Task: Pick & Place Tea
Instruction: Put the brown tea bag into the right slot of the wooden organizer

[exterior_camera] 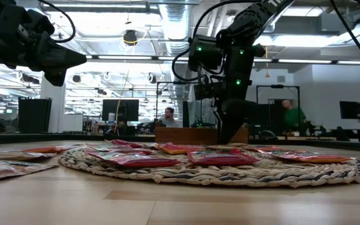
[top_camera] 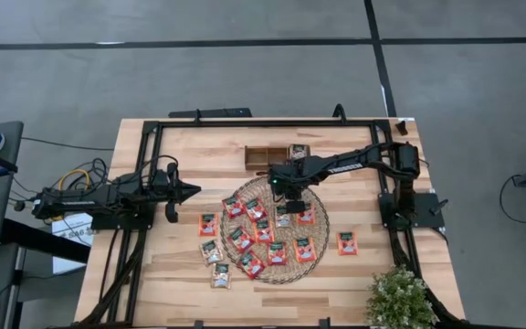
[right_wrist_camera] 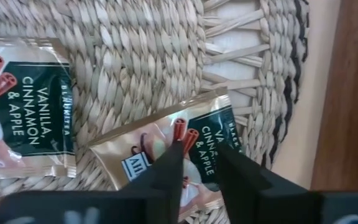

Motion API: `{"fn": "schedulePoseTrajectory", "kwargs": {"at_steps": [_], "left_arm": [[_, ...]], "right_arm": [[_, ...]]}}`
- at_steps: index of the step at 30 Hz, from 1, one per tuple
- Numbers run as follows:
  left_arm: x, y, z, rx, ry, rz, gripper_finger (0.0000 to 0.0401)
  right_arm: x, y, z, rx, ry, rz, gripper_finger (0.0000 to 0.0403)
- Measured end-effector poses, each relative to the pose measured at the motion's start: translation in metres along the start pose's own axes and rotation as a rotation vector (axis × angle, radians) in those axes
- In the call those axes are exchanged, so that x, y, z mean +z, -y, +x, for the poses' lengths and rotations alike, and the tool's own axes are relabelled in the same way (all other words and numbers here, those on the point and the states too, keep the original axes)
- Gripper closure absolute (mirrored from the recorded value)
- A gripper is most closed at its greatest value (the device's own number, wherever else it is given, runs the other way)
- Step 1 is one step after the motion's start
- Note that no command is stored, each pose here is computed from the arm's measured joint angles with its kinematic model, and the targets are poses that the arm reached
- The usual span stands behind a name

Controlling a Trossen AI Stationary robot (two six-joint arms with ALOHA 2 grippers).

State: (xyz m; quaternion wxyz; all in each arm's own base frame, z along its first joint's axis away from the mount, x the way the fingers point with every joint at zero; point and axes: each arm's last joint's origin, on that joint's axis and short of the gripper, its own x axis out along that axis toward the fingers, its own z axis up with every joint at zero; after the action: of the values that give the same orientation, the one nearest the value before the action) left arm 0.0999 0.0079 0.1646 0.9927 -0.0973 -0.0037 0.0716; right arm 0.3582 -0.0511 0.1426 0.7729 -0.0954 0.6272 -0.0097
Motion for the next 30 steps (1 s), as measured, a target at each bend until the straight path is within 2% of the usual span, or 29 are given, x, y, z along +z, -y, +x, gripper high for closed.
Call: {"fn": "schedulePoseTrajectory", "kwargs": {"at_steps": [6,11,15,26,30], "left_arm": [[0.0,0.0,0.0,0.0,0.0,0.0,0.0392],[0.0,0.0,0.0,0.0,0.0,0.0,0.0392],[0.0,0.0,0.0,0.0,0.0,-0.001,0.0392],[0.0,0.0,0.0,0.0,0.0,0.0,0.0392],[0.0,0.0,0.0,0.0,0.0,-0.001,0.0393]], "right_arm": [[0.0,0.0,0.0,0.004,0.001,0.025,0.038],[0.001,-0.003,0.0,0.006,0.005,0.017,0.0384],[0.003,-0.005,-0.005,0.004,0.007,0.01,0.0353],[0.011,-0.001,-0.013,0.003,0.018,-0.012,0.0236],[0.009,0.001,-0.012,0.005,0.005,-0.007,0.0209]]}}
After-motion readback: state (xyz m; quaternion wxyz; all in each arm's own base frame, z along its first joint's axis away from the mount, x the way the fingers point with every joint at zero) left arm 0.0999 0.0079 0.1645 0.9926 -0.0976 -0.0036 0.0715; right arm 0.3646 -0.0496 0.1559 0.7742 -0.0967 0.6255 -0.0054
